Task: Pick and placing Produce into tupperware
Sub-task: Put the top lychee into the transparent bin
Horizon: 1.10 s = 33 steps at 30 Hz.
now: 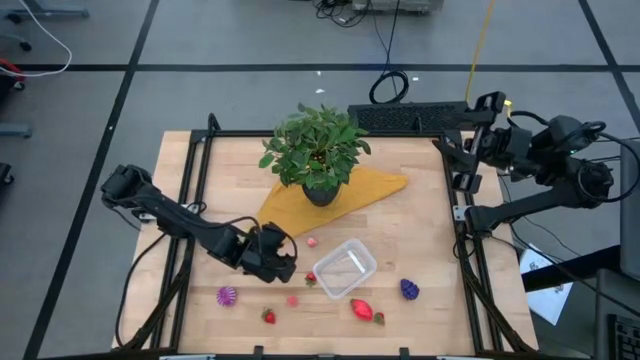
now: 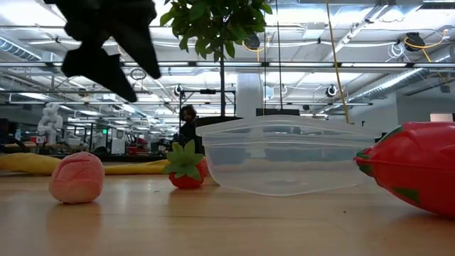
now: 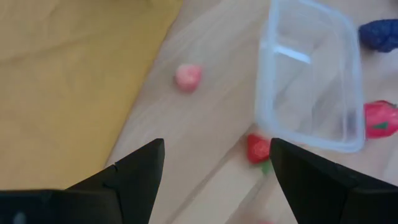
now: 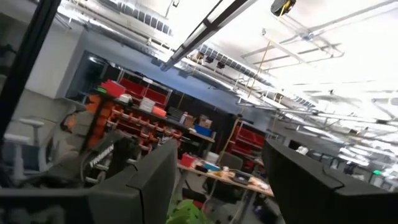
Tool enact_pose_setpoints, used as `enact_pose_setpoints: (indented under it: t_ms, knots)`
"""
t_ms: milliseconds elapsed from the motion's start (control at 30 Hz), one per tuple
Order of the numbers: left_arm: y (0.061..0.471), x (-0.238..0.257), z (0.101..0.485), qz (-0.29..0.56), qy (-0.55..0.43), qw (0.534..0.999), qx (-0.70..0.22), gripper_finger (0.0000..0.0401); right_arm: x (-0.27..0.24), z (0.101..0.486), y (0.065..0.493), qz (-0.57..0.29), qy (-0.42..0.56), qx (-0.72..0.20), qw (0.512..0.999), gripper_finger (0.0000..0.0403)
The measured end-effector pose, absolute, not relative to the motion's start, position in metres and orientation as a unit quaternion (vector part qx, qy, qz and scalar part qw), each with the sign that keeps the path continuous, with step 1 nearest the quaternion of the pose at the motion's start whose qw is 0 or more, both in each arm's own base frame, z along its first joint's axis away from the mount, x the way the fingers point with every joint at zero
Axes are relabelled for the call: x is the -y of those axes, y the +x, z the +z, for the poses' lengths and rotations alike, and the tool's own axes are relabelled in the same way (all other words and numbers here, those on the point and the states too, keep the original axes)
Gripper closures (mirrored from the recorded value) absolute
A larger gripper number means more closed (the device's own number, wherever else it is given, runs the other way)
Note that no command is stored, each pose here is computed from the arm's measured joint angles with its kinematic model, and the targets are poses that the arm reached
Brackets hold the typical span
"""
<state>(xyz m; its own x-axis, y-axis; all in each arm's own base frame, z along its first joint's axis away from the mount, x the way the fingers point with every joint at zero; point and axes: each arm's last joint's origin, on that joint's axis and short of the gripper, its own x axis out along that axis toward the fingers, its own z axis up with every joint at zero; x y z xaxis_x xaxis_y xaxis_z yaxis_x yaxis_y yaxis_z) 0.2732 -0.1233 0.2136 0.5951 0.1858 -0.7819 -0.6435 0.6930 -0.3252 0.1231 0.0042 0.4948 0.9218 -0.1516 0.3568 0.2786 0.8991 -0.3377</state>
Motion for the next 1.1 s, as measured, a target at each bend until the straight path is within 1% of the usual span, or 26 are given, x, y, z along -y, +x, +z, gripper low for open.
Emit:
enact_pose_setpoints:
  t_ms: [133,200,300,567,667,900,1100]
  knots:
    - [0.288,0.131,0.200,0.230,-0.293,0.854,-0.363,0.0107,-0.004,0.495,0.123,-0.111,-0.190,0.163,0.962,0.0174]
    - [0.292,0.132,0.189,0.232,-0.284,0.852,-0.374,0.0107,-0.004,0.495,0.124,-0.111,-0.190,0.163,0.962,0.0174]
    - [0.302,0.134,0.180,0.228,-0.295,0.855,-0.362,0.0107,-0.004,0.495,0.124,-0.111,-0.190,0.163,0.962,0.0174]
    - [0.320,0.126,0.158,0.245,-0.300,0.852,-0.353,0.0107,-0.005,0.494,0.127,-0.111,-0.196,0.162,0.961,0.0174]
    - [0.321,0.120,0.151,0.258,-0.287,0.848,-0.362,0.0107,-0.005,0.494,0.129,-0.111,-0.198,0.159,0.961,0.0174]
    - [0.324,0.114,0.150,0.259,-0.281,0.849,-0.364,0.0107,-0.005,0.492,0.135,-0.109,-0.203,0.151,0.961,0.0174]
    - [0.324,0.120,0.154,0.241,-0.283,0.857,-0.357,0.0107,-0.006,0.491,0.139,-0.110,-0.212,0.147,0.960,0.0174]
